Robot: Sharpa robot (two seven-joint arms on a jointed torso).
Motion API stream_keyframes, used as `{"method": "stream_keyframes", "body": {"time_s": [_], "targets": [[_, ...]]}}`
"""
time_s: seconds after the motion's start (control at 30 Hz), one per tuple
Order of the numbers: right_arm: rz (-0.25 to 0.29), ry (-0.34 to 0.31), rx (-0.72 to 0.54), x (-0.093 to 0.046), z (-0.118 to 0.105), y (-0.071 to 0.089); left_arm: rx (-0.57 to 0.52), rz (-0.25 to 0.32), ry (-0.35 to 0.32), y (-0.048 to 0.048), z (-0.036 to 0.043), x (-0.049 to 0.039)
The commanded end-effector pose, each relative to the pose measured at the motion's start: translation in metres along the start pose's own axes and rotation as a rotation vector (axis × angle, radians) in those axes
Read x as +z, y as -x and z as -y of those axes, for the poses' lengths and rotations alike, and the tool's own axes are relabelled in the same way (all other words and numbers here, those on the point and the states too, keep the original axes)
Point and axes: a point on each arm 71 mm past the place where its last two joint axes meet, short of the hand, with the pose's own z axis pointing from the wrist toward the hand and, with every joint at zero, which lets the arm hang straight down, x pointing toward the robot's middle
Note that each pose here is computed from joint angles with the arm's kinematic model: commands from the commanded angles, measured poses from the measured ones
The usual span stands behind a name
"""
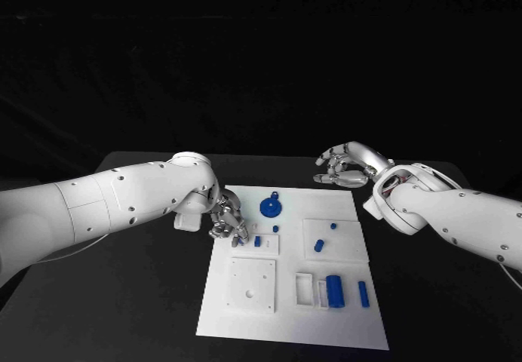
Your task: Assemble the parts on the task board
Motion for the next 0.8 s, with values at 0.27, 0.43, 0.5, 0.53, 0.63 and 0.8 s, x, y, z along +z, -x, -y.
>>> {"method": "stream_keyframes", "body": {"time_s": [0.27,0.43,0.5,0.53,0.63,0.8], "targets": [[-0.013,0.011,0.0,0.0002,-0.0013,-0.0015,0.0,-0.069,-0.039,-0.0042,0.0056,0.0005],[-0.014,0.012,0.0,0.0003,-0.0017,-0.0018,0.002,-0.075,-0.038,-0.0038,0.0047,0.0006],[-0.014,0.012,0.0,0.0003,-0.0016,-0.0018,0.002,-0.081,-0.039,-0.0039,0.0048,0.0007],[-0.014,0.012,0.0,0.0004,-0.0016,-0.0018,0.002,-0.081,-0.039,-0.004,0.0049,0.0007],[-0.014,0.012,0.0,0.0004,-0.0016,-0.0018,0.004,-0.086,-0.039,-0.0045,0.0056,0.0008],[-0.014,0.013,0.001,0.0004,-0.0019,-0.002,0.006,-0.086,-0.034,-0.0043,0.0053,0.0009]]}}
